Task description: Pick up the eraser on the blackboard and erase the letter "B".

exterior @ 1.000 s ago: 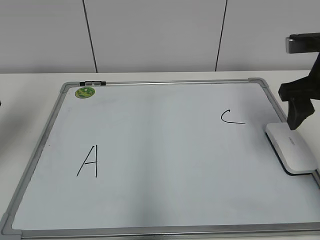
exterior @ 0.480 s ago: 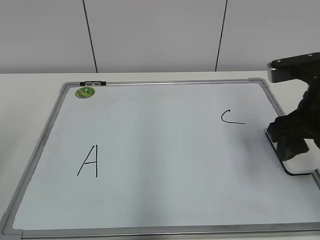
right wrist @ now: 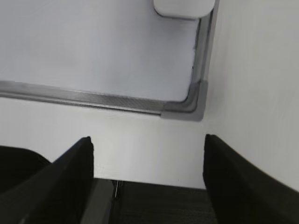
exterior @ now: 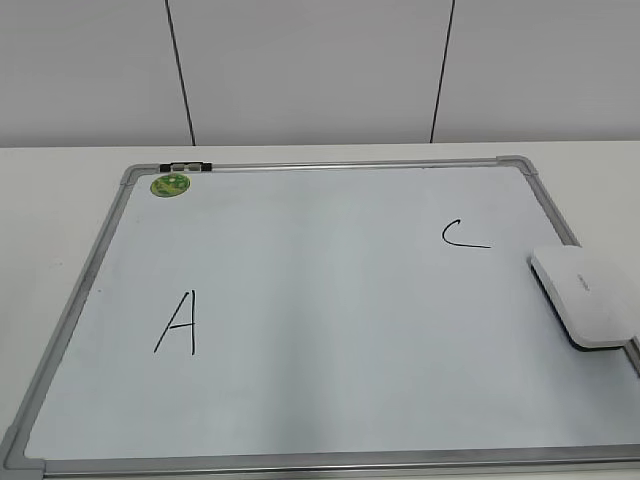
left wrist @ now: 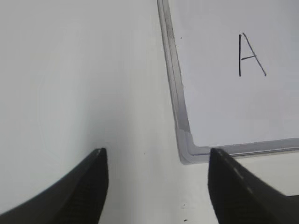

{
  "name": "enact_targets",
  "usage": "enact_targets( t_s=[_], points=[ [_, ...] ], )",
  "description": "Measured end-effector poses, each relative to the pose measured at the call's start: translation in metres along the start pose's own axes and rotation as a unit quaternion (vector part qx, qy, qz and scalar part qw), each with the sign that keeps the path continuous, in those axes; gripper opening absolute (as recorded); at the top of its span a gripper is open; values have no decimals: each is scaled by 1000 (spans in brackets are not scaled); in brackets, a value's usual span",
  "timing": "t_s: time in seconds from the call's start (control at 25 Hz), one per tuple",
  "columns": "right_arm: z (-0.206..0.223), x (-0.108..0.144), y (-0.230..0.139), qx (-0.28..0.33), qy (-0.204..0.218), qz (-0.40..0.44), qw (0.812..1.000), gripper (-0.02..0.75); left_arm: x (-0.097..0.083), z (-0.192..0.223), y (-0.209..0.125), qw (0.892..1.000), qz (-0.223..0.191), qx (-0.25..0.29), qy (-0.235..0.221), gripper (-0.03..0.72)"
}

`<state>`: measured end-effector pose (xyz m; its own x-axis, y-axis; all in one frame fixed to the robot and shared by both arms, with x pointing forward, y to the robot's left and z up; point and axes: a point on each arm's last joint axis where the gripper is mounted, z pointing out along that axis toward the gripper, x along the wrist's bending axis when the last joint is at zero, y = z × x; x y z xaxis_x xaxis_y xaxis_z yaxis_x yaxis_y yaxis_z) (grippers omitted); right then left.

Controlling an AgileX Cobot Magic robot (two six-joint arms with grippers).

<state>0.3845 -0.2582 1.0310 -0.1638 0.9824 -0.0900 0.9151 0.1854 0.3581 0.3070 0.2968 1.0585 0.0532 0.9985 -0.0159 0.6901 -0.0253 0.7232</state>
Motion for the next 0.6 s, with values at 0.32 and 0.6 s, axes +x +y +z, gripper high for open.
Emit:
enact_targets(
  t_s=[0.32,0.6],
  points=[
    [-31,-23,-70,-81,-27,10,996,539,-4,-9,-4,999,19,-27,-23,495],
    [-49,-32,-95,-173,-27,25,984,537,-5,-9,-5,999,24,-32,-33,491]
  ],
)
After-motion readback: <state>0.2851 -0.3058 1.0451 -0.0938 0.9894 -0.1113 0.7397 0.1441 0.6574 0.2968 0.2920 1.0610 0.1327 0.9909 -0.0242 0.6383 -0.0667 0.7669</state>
